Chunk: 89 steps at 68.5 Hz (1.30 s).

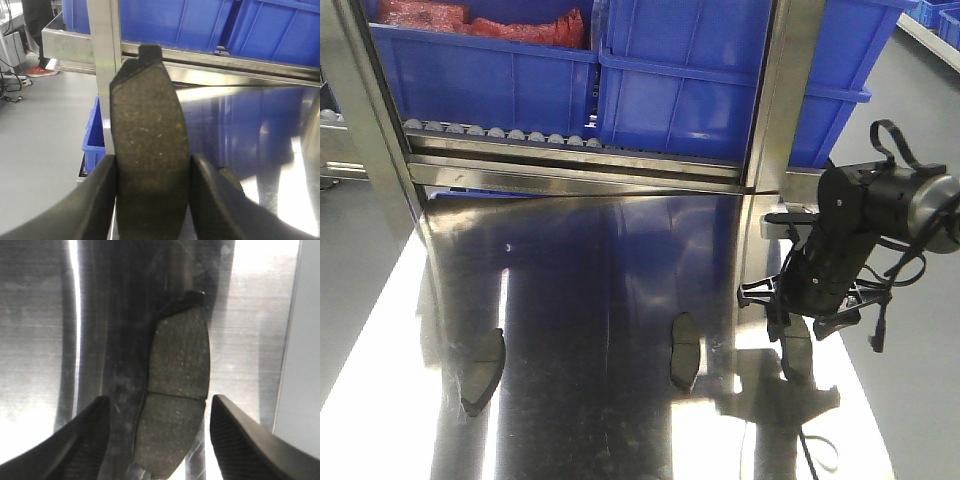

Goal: Move and align brake pads A on conveyor
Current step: 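Lower the right gripper onto the farthest brake pad and close, then lift the brake pad upright with the right gripper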

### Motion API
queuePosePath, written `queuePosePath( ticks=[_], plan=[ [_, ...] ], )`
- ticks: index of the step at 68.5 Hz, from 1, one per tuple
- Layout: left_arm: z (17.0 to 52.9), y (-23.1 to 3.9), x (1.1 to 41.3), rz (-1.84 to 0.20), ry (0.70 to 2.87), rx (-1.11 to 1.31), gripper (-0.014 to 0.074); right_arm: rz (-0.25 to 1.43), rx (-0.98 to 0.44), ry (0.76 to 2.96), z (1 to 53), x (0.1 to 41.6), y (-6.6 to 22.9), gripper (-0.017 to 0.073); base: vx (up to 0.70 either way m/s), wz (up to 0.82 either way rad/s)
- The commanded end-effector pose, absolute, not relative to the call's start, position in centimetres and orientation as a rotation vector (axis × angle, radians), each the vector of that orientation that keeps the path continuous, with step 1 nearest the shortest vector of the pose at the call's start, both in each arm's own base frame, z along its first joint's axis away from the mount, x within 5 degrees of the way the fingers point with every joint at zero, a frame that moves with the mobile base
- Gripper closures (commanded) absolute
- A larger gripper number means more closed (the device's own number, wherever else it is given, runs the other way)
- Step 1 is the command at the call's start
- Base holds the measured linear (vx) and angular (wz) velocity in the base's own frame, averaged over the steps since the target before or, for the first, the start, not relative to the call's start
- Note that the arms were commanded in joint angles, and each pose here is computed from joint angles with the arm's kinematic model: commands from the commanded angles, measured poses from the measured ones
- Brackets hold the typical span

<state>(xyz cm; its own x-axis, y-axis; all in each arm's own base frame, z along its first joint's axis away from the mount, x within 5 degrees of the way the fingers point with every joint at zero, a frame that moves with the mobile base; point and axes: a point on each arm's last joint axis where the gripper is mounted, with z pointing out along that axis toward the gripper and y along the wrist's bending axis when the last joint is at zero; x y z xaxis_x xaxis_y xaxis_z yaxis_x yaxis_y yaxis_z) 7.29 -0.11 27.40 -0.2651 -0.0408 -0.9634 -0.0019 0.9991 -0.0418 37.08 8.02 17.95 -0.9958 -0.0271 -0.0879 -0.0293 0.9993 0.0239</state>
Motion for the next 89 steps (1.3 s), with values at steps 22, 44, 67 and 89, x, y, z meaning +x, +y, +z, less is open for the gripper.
queuePosePath(
  ticks=[22, 44, 67, 89],
  plan=[
    [29.2, -0.1, 7.4, -0.046, 1.712, -0.040, 0.0600, 0.020, -0.048, 3.047, 18.8, 38.1, 8.0, 0.0127, 0.00, 0.00],
    [29.2, -0.1, 7.4, -0.046, 1.712, -0.040, 0.0600, 0.026, -0.036, 3.023, 18.7, 38.3, 8.1, 0.0127, 0.00, 0.00],
    [29.2, -0.1, 7.4, -0.046, 1.712, -0.040, 0.0600, 0.030, -0.037, 3.009, 18.7, 38.5, 8.1, 0.0284, 0.00, 0.00],
    [29.2, -0.1, 7.4, -0.046, 1.712, -0.040, 0.0600, -0.012, -0.058, 3.021, 18.9, 38.2, 7.9, 0.0577, 0.00, 0.00]
  ],
)
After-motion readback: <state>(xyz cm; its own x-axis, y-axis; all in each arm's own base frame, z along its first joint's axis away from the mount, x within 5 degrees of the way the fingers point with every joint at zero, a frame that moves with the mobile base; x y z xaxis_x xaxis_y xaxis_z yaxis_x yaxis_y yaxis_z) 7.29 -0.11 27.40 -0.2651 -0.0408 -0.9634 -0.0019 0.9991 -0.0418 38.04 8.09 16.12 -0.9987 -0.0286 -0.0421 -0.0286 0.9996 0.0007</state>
